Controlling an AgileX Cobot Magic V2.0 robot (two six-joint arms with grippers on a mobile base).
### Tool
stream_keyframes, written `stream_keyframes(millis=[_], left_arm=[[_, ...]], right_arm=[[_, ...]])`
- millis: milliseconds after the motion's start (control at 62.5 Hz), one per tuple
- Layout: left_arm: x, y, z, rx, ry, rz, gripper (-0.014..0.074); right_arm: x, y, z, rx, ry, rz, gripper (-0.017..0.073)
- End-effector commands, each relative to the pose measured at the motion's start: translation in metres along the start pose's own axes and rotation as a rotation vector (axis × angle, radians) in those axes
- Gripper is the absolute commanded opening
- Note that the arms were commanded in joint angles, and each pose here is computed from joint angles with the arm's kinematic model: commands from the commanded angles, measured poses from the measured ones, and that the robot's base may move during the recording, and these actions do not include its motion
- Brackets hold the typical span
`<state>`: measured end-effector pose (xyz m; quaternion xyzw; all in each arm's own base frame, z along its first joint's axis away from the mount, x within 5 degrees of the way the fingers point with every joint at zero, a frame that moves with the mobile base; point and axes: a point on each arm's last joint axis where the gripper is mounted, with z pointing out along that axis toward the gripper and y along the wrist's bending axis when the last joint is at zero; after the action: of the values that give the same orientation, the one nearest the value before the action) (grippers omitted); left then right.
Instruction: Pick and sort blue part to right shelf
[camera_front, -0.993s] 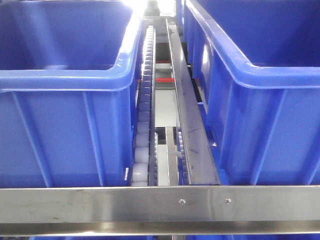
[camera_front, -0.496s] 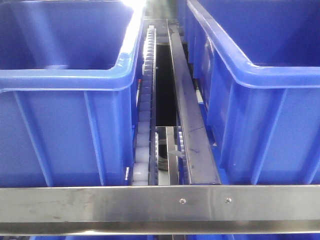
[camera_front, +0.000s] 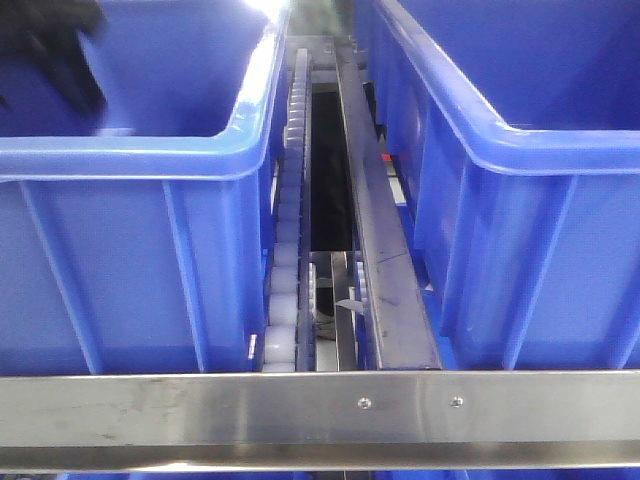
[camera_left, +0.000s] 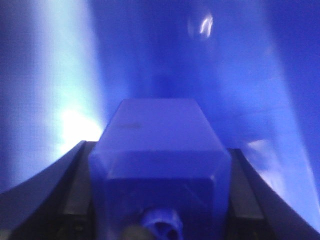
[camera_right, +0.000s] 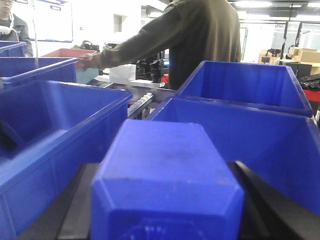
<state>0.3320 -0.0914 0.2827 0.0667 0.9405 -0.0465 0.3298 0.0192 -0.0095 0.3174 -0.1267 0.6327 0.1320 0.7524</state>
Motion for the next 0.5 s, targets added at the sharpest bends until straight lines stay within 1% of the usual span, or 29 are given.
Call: stream_keyframes(millis=[0, 48, 112, 320, 416, 480], left_arm=[[-0.021, 0.002, -0.005, 0.029, -0.106, -0.063, 0.0269], [-0.02, 0.006, 0.005, 0.027, -0.083, -0.084, 0.0269], [-0.017, 0.008, 0.017, 0.021, -0.054, -0.096, 0.0269], [-0.009, 0.009, 0.039, 0.011, 0.011, -0.097, 0.0269], [-0.009, 0.009, 0.041, 0.01, 0.016, -0.097, 0.0273], [-0.009, 0.009, 0.041, 0.01, 0.013, -0.097, 0.0296]], right_arm=[[-0.018, 0.001, -0.006, -0.022, -0.12, -0.023, 0.0185], [-0.018, 0.001, -0.006, -0.022, -0.12, -0.023, 0.0185], [-0.018, 0.001, -0.006, -0.021, -0.12, -0.023, 0.0185], [-0.018, 0.001, -0.006, -0.021, -0.12, -0.023, 0.0185], [-0.018, 0.001, -0.006, -0.021, -0.12, -0.023, 0.0185], [-0.018, 0.001, -0.006, -0.021, -0.12, -0.023, 0.0185]])
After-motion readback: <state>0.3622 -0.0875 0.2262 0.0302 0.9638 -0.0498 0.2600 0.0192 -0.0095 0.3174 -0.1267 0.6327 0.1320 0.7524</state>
